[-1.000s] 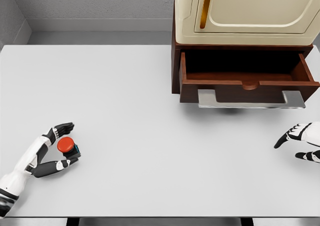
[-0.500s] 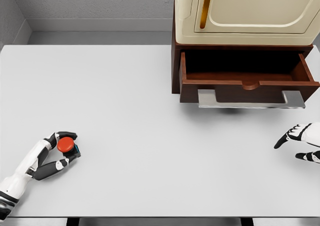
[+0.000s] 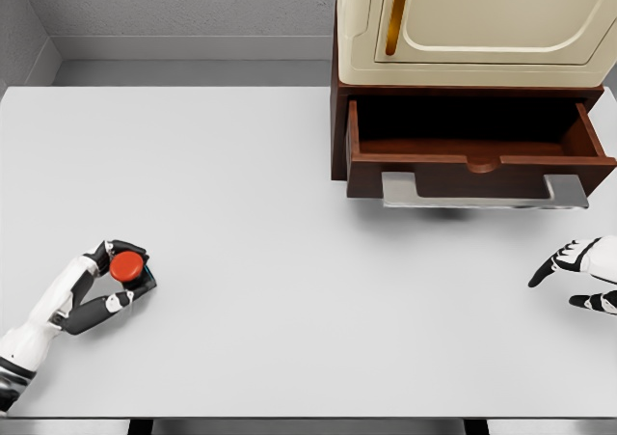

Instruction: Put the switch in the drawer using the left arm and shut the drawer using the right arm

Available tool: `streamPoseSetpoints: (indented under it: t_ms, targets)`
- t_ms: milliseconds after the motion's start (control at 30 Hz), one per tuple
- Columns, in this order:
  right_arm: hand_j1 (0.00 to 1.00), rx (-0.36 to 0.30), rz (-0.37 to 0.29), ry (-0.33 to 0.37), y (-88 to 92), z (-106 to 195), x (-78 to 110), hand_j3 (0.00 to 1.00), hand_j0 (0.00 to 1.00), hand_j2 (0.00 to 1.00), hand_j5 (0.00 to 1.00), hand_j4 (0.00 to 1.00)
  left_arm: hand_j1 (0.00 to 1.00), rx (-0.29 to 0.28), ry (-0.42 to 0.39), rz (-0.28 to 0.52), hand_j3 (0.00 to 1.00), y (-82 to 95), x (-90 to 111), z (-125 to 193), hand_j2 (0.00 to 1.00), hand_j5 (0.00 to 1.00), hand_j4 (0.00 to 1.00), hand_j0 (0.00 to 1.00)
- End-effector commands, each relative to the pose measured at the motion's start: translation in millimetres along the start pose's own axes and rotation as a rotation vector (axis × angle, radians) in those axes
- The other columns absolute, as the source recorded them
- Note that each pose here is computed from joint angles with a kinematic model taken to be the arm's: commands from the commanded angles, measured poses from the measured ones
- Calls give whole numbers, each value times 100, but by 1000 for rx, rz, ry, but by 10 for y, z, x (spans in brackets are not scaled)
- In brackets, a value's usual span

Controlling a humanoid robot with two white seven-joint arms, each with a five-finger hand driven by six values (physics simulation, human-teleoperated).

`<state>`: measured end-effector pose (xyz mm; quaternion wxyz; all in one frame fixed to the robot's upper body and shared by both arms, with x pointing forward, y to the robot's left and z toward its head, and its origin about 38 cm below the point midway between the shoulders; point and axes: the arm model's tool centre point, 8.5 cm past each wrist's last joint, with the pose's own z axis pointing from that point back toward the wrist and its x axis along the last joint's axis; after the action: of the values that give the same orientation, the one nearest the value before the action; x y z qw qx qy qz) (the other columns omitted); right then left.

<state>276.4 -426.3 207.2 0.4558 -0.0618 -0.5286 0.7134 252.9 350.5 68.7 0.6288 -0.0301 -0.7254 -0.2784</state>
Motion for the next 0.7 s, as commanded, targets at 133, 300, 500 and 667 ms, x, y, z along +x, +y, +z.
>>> streamPoseSetpoints:
  t_ms: [133,300,500,667]
  targets:
    - [65,2,-18,5,31,11,-21,65,65,65,65,65,35,0,-37,-7,35,37,97,-93,35,35,35,35]
    - [65,-2,-29,29,44,56,-90,65,65,65,65,65,34,7,-67,-23,34,112,165,-198,34,34,34,34]
    - [66,-2,-35,37,54,71,-119,66,66,66,66,66,34,8,-116,-31,34,154,284,-333,34,34,34,34]
    - [66,2,-39,36,73,67,-119,66,66,66,66,66,34,3,-166,-33,34,146,413,-446,34,34,34,34]
